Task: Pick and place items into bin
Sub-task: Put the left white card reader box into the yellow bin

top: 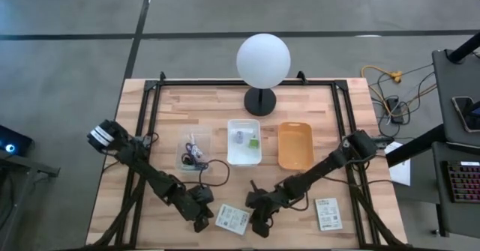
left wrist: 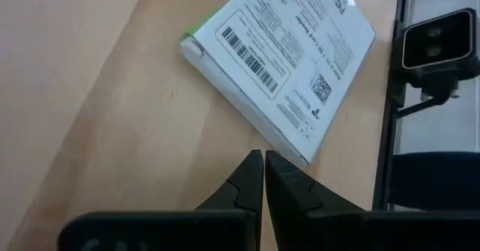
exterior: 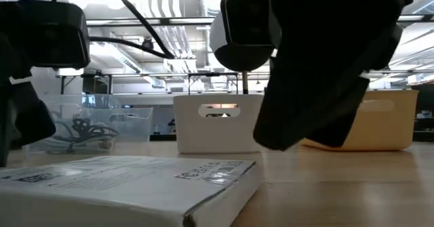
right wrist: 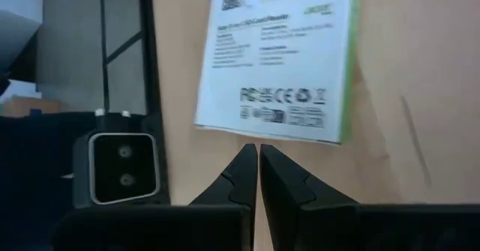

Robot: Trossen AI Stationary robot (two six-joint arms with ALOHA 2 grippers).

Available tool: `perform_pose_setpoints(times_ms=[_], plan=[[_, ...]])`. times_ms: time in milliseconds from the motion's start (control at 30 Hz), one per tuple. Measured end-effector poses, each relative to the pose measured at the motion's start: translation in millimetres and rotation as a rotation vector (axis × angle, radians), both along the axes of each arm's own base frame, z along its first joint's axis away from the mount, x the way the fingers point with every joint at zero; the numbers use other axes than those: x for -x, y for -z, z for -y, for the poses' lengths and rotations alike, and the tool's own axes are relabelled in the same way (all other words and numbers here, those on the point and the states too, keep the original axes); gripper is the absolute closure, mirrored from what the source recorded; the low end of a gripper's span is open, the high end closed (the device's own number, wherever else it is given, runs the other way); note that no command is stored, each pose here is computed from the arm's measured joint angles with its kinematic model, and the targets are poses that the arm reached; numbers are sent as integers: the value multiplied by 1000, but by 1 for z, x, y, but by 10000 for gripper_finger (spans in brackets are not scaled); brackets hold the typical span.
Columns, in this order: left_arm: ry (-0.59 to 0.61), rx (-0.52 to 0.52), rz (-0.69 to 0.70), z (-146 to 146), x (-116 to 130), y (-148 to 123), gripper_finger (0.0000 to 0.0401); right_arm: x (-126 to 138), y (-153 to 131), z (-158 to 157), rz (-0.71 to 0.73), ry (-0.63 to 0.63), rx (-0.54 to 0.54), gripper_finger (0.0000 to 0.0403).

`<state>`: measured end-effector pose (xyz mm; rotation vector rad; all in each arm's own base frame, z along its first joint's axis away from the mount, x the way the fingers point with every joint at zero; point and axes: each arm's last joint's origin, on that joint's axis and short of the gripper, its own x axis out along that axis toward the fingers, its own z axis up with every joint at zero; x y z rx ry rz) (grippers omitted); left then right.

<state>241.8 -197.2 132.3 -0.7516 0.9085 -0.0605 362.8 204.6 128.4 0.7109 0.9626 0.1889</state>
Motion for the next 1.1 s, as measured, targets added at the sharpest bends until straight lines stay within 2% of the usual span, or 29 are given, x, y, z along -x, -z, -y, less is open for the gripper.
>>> perform_pose_setpoints(times_ms=[300,500,733,933,1100], plan=[[-19,-20,-20,-3,-4,10,401,-2,-1,2,23,25,3,394],[-29,8,14,-3,-11,14,401,-7,15,1,26,55,-20,394],[-28,22,36,-2,-13,12,401,-9,18,4,29,56,-9,394],[18,62,157,2,-20,2,401,-6,20,6,18,33,8,394],[24,58,200,-1,-23,-4,401,-3,23,7,3,3,28,394]])
